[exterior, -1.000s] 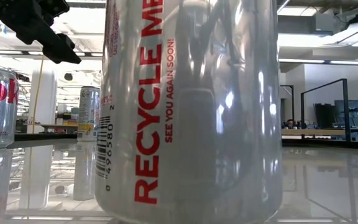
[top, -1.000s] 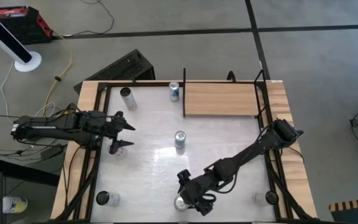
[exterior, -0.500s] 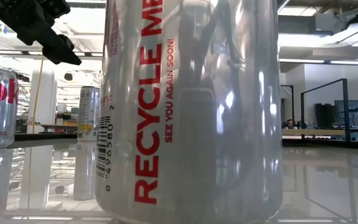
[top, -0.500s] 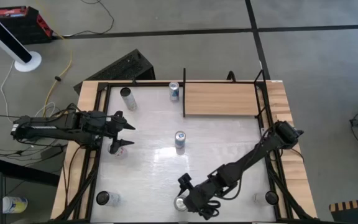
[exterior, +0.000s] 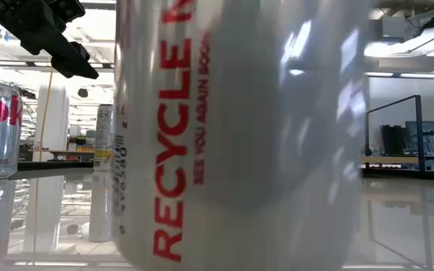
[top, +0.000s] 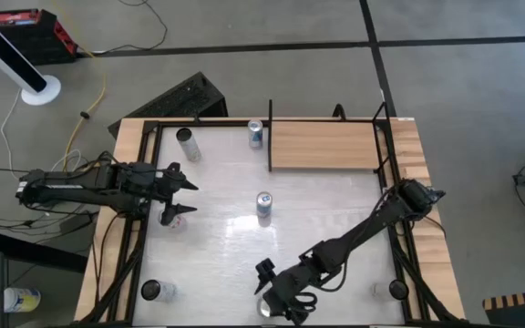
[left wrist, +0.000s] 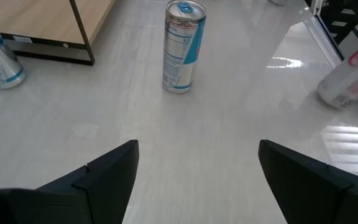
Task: Place canned beverage on shelf
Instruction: Put the bottom silver can on the shelf
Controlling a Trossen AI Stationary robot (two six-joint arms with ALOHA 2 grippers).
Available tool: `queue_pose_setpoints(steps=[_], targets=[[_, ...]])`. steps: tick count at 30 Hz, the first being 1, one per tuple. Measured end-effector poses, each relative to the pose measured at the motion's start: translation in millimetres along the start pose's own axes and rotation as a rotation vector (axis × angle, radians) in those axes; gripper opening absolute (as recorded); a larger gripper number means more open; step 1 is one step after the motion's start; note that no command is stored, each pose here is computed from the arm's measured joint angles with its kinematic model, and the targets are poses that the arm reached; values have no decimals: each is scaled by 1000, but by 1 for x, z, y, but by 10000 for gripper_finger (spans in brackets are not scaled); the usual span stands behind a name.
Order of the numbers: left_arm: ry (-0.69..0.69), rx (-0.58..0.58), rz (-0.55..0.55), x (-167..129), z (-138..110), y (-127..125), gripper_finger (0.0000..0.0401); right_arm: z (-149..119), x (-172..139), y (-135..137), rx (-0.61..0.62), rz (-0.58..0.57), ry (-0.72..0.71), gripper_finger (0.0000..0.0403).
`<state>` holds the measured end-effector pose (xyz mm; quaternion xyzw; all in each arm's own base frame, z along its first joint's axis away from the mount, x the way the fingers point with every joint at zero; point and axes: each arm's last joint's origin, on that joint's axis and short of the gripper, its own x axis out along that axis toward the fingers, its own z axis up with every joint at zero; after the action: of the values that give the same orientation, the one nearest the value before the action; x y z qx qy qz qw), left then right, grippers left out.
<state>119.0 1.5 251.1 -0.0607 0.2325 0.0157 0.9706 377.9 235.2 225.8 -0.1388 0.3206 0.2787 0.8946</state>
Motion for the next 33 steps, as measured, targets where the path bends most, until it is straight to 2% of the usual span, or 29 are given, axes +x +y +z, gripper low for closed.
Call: queue_pose_setpoints(steps=[4,7,16,24,31,33], targets=[[1,-1,0,0,0,0,316,0,0,0,0,-10,-1,356],[1,-1,0,0,0,0,316,0,-1,-5,31,-70,-1,356],[-1,-1,20,0,0,1,316,-1,-3,-20,75,-93,4,356],[-1,-1,21,0,0,1,316,13,-24,-22,73,-104,-55,356],[0,-1,20,0,0,1,316,21,-31,-4,114,-77,-93,356],[1,-1,20,0,0,1,316,22,-31,4,127,-124,-97,356]])
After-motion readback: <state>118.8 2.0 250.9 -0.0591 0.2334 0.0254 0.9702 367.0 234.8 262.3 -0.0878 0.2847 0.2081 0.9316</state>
